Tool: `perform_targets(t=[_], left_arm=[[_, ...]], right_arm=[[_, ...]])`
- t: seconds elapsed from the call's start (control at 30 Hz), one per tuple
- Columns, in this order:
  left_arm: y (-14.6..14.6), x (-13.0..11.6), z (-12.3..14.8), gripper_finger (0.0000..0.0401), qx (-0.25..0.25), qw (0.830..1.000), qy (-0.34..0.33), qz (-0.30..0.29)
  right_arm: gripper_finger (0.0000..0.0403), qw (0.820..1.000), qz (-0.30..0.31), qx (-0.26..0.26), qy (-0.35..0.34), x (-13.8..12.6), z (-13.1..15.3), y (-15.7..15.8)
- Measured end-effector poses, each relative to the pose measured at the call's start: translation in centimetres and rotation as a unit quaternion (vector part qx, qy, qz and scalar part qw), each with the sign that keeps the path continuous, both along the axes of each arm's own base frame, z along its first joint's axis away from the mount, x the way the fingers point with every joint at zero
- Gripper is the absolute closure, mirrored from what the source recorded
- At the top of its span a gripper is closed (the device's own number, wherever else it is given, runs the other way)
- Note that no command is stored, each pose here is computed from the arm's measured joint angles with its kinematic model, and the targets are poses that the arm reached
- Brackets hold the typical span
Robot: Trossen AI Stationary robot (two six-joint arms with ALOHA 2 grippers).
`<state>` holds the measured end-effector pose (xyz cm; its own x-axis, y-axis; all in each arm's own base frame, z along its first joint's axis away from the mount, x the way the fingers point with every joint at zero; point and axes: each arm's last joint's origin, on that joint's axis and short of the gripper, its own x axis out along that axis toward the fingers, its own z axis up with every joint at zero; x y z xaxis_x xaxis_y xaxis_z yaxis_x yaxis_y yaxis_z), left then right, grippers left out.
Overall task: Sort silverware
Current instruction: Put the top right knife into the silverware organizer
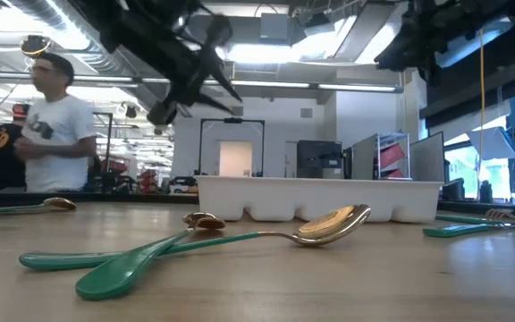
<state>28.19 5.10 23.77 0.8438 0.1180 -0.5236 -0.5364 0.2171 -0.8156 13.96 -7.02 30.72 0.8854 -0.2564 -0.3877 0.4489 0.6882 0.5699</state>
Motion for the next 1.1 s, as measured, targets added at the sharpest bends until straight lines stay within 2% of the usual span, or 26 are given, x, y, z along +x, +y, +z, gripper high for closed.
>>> perform_targets(t=[0.23, 0.47, 0.73, 0.9, 1.1], left_arm=[[0.3, -1.8, 2.8, 0.0316, 0.086, 0.995, -0.04, -0.03], [0.3, -2.5, 3.5, 0.0316, 0.128, 0.99, -0.038, -0.048], [0.2, -3.0, 2.7, 0.0316, 0.146, 0.987, 0.013, -0.072], [0.1, -3.4, 2.1, 0.0316, 0.139, 0.986, 0.05, -0.08], [0.1, -3.7, 1.6, 0.0316, 0.146, 0.981, 0.082, -0.096]], right_arm=[[0.0343, 0.993, -0.008, 0.073, 0.093, -0.1, -2.1, 0.1], [0.0343, 0.97, -0.037, 0.121, 0.205, -0.1, -4.3, -0.1], [0.0343, 0.948, -0.042, 0.152, 0.276, 1.5, -6.4, -1.0], [0.0343, 0.92, -0.056, 0.202, 0.332, 2.3, -8.2, -1.4], [0.0343, 0.892, -0.058, 0.228, 0.385, 3.4, -10.3, -2.1]])
